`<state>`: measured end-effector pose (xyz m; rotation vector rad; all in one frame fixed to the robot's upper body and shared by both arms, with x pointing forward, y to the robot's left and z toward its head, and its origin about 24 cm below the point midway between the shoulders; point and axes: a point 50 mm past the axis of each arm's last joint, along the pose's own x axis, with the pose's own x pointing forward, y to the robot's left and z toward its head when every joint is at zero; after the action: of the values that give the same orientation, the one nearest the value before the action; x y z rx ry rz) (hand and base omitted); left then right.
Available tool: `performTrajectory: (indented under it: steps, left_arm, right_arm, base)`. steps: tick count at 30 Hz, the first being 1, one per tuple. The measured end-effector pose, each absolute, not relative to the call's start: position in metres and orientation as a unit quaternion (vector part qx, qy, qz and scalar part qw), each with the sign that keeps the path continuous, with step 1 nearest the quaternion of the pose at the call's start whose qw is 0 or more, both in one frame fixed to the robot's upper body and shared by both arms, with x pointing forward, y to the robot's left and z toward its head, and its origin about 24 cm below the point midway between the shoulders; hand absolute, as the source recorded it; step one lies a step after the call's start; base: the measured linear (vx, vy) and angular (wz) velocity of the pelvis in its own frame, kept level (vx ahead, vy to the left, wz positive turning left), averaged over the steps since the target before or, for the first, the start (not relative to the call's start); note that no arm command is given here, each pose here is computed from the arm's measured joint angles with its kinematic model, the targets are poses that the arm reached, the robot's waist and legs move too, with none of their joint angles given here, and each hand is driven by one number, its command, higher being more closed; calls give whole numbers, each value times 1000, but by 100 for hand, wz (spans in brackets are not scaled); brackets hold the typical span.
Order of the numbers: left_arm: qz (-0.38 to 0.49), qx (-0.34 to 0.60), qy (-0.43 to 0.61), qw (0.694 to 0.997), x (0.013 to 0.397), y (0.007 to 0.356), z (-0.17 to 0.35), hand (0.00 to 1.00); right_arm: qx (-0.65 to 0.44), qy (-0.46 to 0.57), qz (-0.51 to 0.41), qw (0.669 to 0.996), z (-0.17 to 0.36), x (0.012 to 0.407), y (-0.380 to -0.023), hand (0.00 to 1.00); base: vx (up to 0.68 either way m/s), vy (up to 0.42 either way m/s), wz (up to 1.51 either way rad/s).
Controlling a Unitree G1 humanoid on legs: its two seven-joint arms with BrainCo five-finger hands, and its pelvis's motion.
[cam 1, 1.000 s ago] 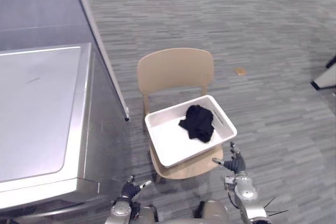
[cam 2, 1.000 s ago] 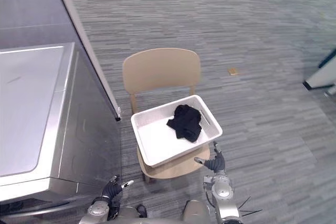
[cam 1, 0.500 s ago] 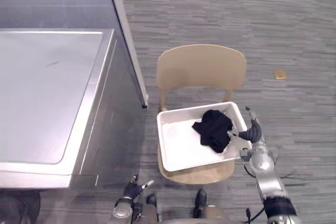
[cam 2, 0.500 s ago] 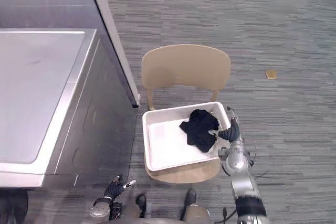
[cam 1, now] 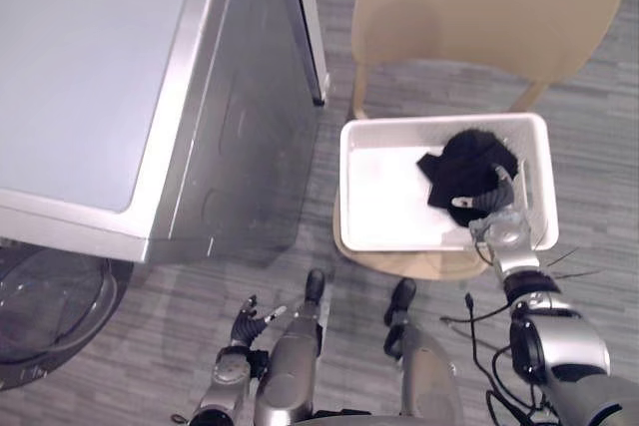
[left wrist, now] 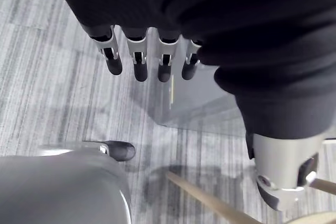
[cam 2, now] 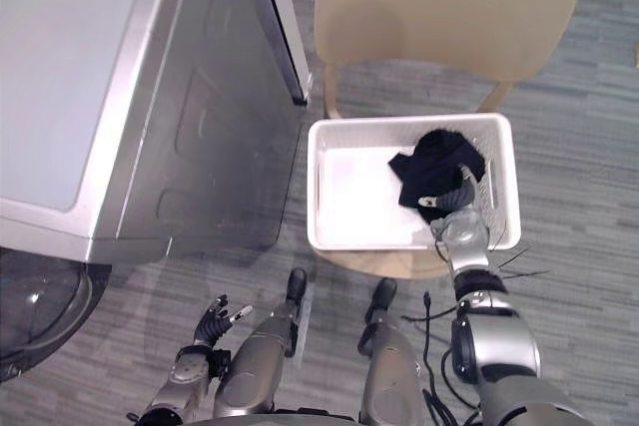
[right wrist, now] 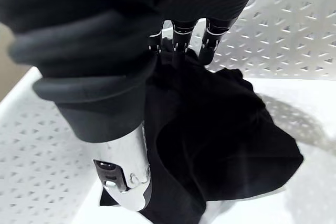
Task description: Pick up the laundry basket with both hands and put the clothes into the washing machine.
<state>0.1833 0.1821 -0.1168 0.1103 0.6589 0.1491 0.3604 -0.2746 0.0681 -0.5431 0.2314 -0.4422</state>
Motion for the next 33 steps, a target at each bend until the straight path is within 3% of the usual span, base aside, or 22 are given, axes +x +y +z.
performTrajectory:
  steps: [10, 11, 19, 25, 33]
  left_arm:
    - [66, -1, 276, 959, 218, 146, -99, 0]
    - [65, -3, 273, 960, 219, 145, -98, 0]
    - [40, -10, 240, 970, 238, 135, -84, 0]
    - [29, -7, 235, 972, 244, 131, -81, 0]
    - [45, 14, 239, 970, 237, 148, -84, 0]
  right_arm:
    - [-217, 88, -309, 922, 127, 378, -303, 0]
    - [-220, 82, -307, 922, 130, 380, -302, 100]
    - [-186, 9, -228, 956, 156, 391, -287, 100]
    - [-145, -6, -137, 980, 145, 403, -232, 100]
    - [-82, -187, -45, 978, 163, 364, -163, 100]
  base:
    - [-45, -37, 0]
    - [-5, -33, 8]
    - [-21, -40, 2]
    - [-9, -78, 8]
    - [-2, -46, 18]
